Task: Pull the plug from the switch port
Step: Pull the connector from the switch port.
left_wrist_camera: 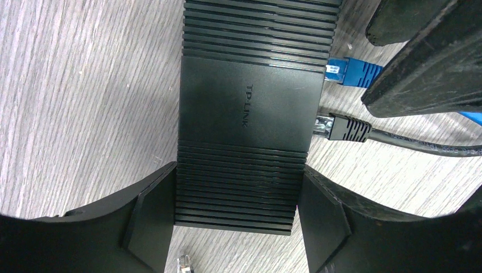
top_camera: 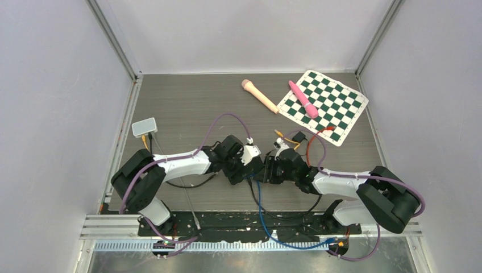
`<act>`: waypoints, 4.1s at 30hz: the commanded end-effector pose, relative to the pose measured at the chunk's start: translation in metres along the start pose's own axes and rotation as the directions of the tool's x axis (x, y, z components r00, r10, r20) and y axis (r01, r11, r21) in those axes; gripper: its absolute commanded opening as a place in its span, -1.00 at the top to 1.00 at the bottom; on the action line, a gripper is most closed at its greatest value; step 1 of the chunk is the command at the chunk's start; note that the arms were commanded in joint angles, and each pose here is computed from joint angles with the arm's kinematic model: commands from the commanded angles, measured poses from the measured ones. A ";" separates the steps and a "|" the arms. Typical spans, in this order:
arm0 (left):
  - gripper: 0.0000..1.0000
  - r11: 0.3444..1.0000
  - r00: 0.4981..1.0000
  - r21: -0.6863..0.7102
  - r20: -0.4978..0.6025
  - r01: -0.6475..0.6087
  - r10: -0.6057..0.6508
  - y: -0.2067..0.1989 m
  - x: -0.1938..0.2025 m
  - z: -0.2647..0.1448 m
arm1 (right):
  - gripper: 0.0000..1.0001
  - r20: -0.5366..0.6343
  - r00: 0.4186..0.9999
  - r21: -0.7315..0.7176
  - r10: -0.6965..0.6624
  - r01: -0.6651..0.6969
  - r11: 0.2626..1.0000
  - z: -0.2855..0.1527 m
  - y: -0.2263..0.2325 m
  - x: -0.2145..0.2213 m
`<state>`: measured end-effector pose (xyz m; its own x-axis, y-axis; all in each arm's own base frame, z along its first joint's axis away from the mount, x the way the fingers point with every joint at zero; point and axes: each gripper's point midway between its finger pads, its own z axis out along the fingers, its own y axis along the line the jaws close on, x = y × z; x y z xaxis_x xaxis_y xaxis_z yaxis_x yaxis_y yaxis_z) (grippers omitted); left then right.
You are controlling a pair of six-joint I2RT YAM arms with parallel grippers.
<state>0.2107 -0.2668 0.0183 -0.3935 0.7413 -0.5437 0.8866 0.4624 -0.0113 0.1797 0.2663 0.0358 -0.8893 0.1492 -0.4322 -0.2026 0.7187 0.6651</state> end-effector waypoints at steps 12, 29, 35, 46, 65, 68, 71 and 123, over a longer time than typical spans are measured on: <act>-0.13 0.999 1.000 0.041 0.026 -0.009 0.008 -0.008 -0.011 -0.004 | 0.24 0.141 0.967 -0.091 0.214 -0.202 0.975 0.014 -0.003 -0.019; -0.05 0.999 0.999 0.047 0.037 -0.015 0.013 -0.009 -0.012 -0.006 | 0.82 0.121 0.946 -0.158 0.299 -0.280 0.947 0.021 -0.010 -0.010; -0.04 0.999 0.999 0.039 0.035 -0.011 0.010 -0.007 -0.012 -0.006 | 0.90 0.099 0.971 -0.116 0.217 -0.205 0.972 0.017 -0.012 -0.006; -0.01 1.000 0.999 0.015 0.041 -0.006 0.006 -0.004 -0.014 -0.010 | 0.89 0.009 0.999 -0.095 0.050 -0.049 0.994 0.011 -0.002 0.001; 0.06 1.000 1.000 -0.009 0.024 0.009 -0.009 0.001 -0.014 -0.010 | 0.89 0.042 0.998 -0.022 0.042 -0.041 0.999 0.008 -0.008 0.009; 0.07 1.000 1.000 0.003 0.030 0.006 -0.006 -0.002 -0.015 -0.010 | 0.88 0.069 0.996 -0.018 0.049 -0.048 0.999 0.005 -0.009 0.006; 0.08 1.000 0.999 0.020 0.038 -0.001 0.000 -0.005 -0.016 -0.011 | 0.56 0.086 0.994 -0.015 0.066 -0.065 0.998 0.005 -0.009 0.002; 0.17 0.994 0.999 0.108 0.038 -0.009 0.005 -0.020 -0.014 -0.009 | 0.36 0.166 0.978 0.005 0.127 -0.130 0.992 0.013 -0.017 -0.014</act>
<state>0.1992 -0.2670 0.0198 -0.4027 0.7473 -0.5285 0.8962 0.4394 -0.0616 0.1853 0.2732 0.0252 -0.8677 0.3103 -0.3884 -0.1149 0.6349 0.7640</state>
